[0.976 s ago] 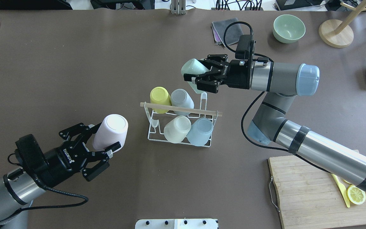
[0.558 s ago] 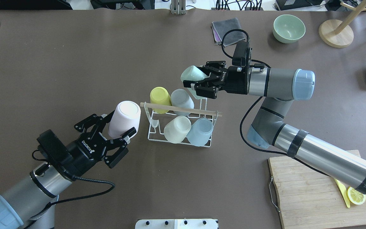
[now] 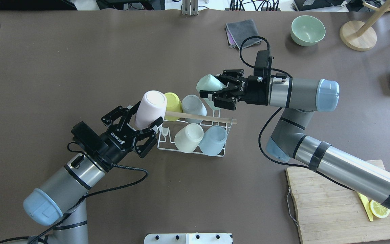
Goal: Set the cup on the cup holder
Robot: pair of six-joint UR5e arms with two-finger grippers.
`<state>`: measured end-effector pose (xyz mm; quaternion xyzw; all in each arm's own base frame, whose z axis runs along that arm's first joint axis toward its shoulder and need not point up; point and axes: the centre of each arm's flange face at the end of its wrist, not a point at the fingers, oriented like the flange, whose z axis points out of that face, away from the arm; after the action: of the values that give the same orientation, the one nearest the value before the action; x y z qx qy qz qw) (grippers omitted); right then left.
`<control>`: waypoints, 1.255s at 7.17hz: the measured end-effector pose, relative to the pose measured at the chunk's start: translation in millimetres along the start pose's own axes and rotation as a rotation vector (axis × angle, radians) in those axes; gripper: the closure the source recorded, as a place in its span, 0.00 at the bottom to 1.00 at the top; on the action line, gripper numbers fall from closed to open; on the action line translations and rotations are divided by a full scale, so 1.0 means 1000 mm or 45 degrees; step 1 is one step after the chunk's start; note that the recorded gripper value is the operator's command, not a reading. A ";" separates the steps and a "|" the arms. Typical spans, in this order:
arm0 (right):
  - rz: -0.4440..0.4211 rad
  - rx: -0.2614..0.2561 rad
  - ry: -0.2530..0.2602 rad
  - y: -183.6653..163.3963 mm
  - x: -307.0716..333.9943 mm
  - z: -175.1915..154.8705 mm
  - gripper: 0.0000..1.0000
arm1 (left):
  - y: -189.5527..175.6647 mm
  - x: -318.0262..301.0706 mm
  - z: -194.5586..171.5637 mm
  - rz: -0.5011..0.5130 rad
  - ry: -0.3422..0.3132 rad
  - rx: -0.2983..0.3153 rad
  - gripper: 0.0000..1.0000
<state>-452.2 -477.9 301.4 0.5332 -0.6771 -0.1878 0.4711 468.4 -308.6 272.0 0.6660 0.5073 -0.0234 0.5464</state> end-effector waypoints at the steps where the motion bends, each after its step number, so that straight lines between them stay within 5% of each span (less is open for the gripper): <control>1: 0.000 0.015 0.006 0.002 0.001 -0.003 1.00 | 0.006 0.005 0.009 0.003 -0.001 -0.004 1.00; 2: 0.001 0.022 0.014 0.004 0.002 -0.004 0.94 | 0.009 0.009 0.015 0.002 0.002 -0.006 1.00; 3: 0.004 0.022 0.023 0.006 0.003 -0.004 0.01 | 0.010 0.011 0.017 -0.002 0.007 -0.003 1.00; 9: -0.022 0.119 0.128 -0.013 0.019 -0.013 0.00 | 0.021 0.020 0.009 -0.010 0.030 -0.030 1.00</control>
<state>-434.4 -496.3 306.3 0.5693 -0.6558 -0.1331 0.4776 497.8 -299.8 271.6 0.6577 0.5164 -0.0116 0.5483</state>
